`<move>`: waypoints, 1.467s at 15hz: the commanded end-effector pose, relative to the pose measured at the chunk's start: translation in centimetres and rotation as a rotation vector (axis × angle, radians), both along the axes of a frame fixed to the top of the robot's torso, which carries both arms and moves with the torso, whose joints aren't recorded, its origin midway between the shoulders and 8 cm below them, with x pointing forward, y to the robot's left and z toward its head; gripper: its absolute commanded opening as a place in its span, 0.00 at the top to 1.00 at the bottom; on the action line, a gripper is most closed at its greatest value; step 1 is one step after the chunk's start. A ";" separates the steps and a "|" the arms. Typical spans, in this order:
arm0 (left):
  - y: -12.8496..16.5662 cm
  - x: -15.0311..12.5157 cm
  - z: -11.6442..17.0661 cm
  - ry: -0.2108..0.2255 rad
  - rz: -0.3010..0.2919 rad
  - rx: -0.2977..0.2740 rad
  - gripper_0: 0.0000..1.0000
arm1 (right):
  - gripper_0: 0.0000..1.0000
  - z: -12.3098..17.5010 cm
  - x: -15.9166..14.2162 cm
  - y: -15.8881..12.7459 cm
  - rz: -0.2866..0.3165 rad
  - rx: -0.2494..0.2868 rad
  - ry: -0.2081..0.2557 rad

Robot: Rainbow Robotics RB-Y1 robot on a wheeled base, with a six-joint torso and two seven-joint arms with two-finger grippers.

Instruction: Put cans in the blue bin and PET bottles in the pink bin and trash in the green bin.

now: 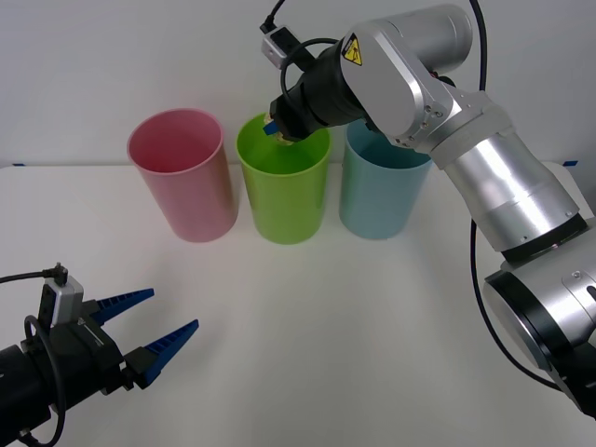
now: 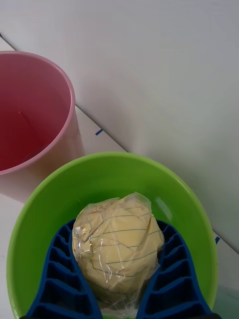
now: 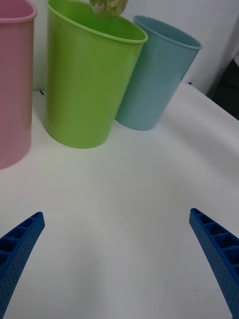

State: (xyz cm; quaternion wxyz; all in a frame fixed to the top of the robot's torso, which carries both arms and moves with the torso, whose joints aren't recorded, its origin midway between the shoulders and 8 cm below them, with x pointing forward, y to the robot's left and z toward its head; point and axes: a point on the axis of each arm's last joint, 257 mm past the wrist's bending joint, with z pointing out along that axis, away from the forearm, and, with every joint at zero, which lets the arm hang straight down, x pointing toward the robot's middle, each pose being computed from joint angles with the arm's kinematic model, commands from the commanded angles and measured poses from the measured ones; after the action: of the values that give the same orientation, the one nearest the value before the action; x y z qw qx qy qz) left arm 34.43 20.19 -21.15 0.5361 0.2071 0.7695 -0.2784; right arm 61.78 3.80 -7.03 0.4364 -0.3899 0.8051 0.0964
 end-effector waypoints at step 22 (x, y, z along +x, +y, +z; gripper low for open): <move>0.0 0.0 0.0 0.000 0.000 0.000 0.00 | 0.00 11.9 -5.4 -5.0 0.105 0.180 -0.130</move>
State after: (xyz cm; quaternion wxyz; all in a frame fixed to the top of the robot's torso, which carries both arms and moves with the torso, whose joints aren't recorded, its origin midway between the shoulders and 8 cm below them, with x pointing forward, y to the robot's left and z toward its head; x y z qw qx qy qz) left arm 34.43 20.19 -21.15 0.5361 0.2071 0.7695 -0.2784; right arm 57.26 -0.52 4.46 0.5072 -0.3944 0.7494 0.1597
